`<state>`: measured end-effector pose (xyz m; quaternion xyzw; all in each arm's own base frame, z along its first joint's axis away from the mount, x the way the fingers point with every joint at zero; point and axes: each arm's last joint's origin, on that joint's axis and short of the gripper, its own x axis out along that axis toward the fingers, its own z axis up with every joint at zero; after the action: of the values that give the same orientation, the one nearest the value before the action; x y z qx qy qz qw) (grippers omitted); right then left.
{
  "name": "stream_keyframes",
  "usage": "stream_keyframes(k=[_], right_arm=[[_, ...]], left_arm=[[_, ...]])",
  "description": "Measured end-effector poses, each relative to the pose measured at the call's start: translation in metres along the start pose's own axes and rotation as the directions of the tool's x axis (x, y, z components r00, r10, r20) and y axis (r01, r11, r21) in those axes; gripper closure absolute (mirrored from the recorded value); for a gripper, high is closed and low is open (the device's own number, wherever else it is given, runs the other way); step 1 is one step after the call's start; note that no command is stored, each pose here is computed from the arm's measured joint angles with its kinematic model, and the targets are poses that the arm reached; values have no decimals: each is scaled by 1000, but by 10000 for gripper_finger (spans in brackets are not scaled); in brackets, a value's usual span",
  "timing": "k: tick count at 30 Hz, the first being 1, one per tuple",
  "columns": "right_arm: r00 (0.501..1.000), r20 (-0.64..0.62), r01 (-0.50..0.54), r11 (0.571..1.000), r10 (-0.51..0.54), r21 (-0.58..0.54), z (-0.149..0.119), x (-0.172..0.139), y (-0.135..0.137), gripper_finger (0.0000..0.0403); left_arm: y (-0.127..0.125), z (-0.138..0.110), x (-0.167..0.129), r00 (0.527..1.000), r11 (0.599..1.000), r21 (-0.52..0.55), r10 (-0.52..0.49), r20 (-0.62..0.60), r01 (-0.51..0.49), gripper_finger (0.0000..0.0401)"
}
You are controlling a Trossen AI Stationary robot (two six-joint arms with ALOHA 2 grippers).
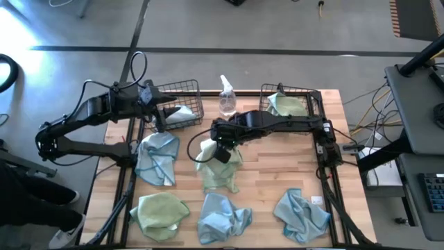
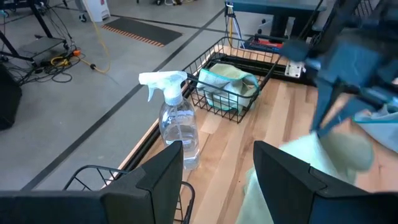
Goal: Sort microfiber towel by color & place in baskets
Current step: Put the green microfiber cloth into the right wire basket
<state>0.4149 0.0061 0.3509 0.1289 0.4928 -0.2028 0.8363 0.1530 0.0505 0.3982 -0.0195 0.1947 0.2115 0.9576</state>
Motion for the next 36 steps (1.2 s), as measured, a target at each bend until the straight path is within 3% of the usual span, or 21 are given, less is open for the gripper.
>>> stream_keyframes(k=[19, 36], right_arm=[[964, 71, 253, 967, -255, 36, -8, -71, -33, 380], [891, 166, 400, 904, -422, 151, -4, -98, -69, 380]], left_arm=[[0, 0, -2, 1000, 1000, -9, 0, 6, 0, 221], [0, 0, -2, 1000, 1000, -9, 0, 7, 0, 221]])
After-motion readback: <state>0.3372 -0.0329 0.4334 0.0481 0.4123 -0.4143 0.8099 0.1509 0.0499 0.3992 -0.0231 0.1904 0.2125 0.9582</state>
